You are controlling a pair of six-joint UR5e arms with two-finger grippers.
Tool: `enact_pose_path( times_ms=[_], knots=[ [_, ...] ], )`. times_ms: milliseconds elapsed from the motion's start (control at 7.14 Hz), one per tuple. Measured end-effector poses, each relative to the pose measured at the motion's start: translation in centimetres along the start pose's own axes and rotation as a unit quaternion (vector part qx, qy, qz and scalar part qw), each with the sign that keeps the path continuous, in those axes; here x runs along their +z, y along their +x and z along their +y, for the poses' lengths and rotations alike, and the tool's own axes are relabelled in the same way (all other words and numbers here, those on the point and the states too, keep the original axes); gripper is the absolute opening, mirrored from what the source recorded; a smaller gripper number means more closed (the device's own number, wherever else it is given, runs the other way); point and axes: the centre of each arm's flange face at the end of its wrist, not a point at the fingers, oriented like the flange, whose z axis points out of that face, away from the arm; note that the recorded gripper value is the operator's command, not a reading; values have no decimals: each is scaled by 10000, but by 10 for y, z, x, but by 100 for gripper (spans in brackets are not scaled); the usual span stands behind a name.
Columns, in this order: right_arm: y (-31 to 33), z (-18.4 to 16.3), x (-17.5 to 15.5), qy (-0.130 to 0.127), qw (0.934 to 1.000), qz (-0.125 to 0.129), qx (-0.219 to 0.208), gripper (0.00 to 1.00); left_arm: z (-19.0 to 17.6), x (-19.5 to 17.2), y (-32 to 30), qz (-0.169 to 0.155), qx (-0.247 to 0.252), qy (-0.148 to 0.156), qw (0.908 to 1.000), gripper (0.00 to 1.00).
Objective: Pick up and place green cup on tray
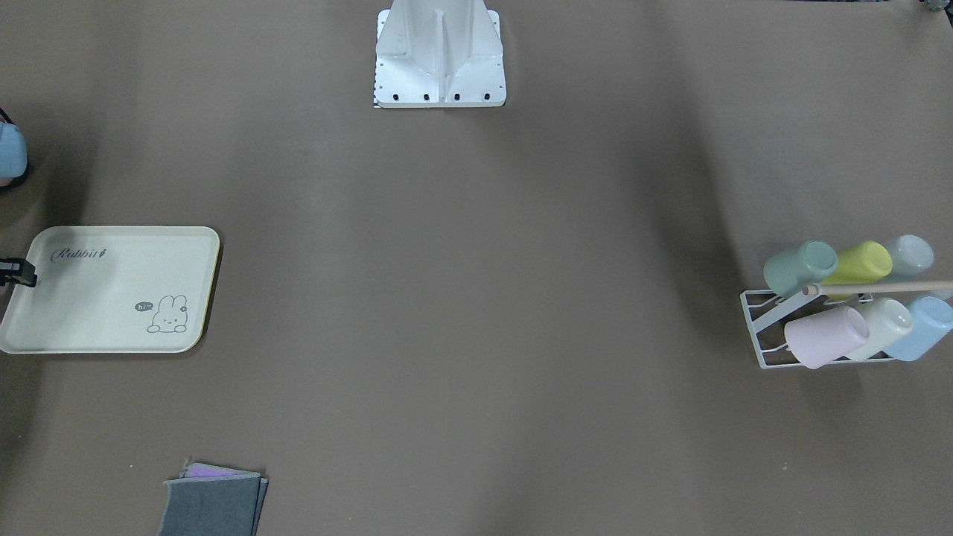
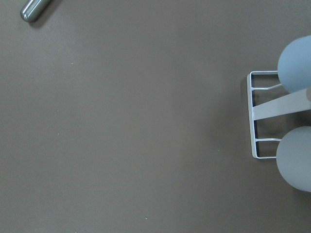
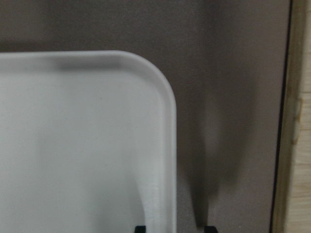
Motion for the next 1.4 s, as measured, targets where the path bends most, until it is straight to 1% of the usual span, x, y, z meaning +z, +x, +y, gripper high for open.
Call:
enact_pose_path(
  times_ms=[280, 561, 701, 841, 981, 1121, 1401],
  knots=[
    [2, 2, 1, -12, 10000, 5, 14, 35, -2, -5, 4, 3, 35, 43, 10000, 98],
    [6, 5, 4, -35, 10000, 17, 33, 33, -7, -21, 27, 30, 195, 138, 9997, 98],
    [9, 6, 5, -48, 10000, 25, 45, 31, -9, -34, 50, 42, 227, 60, 9997, 98],
    [10, 7, 6, -55, 10000, 28, 51, 25, -10, -50, 81, 20, 274, -62, 9996, 98],
    [10, 7, 6, -57, 10000, 27, 48, 10, -9, -65, 112, -9, 411, -111, 9991, 98],
    [11, 7, 7, -60, 10000, 25, 41, 0, -7, -78, 138, -11, 596, -75, 9982, 98],
    [10, 7, 6, -55, 10000, 12, 26, 0, 0, -94, 180, 44, 966, -4, 9953, 98]
  ],
)
